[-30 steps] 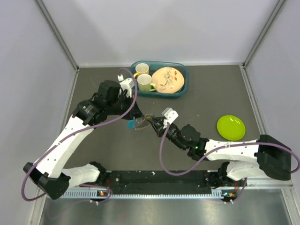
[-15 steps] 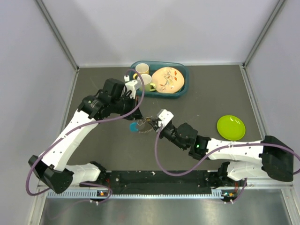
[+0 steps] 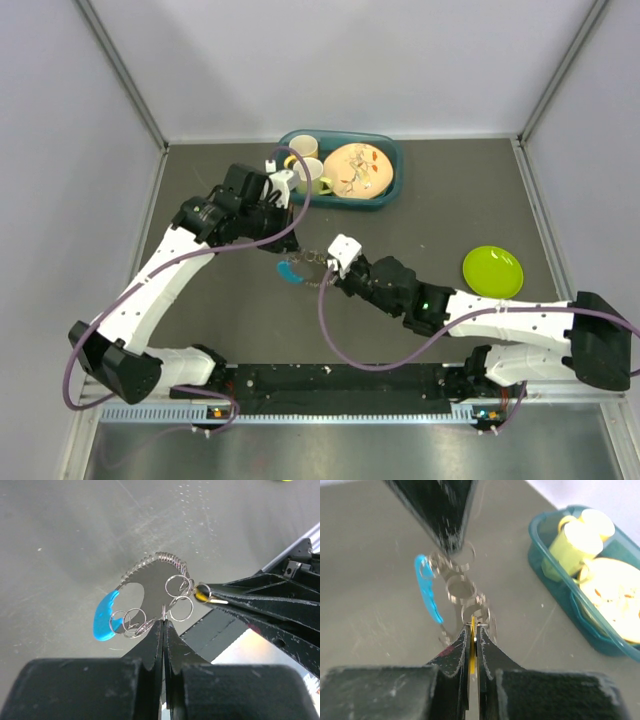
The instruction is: Remove the keys from the keyring
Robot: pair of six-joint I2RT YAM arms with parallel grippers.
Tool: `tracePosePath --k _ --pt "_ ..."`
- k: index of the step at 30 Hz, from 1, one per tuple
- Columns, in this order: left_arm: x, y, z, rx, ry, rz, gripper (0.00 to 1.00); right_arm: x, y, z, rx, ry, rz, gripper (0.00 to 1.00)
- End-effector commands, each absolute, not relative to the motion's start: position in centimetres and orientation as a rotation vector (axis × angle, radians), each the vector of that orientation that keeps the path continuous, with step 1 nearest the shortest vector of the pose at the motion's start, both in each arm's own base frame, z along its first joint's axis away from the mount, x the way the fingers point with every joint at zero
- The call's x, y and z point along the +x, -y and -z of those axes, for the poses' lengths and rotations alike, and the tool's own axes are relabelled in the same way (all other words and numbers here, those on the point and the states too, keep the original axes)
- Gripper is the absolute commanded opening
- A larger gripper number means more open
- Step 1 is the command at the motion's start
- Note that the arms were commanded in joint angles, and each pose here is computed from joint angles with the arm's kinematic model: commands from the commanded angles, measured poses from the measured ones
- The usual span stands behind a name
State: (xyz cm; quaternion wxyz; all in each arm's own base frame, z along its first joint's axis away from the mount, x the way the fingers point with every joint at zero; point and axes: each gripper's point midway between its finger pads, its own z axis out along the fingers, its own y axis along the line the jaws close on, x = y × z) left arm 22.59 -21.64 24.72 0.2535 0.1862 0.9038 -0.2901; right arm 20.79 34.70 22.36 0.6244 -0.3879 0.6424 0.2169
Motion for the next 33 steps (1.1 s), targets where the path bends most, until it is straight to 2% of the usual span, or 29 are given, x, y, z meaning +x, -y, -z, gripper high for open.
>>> tracePosePath --k 1,19,26,33 --pt "24.4 20.8 -26.1 0.503 -2.392 0.71 0.0 21.5 -33.2 -21.5 -0.94 -1.526 -0.39 0.0" --pt "26.4 17.6 -26.0 0.346 -2.384 0.479 0.0 22.4 -31.3 -21.6 -0.784 -1.573 -0.471 0.0" --pt "27.5 14.7 -25.7 0.215 -2.366 0.312 0.0 26.3 -27.0 -14.7 -0.512 -1.906 -0.564 0.0" --pt "29.2 12.0 -24.6 0.021 -2.301 0.263 0.0 29.4 -22.7 -6.9 -0.298 -2.191 -0.428 0.01"
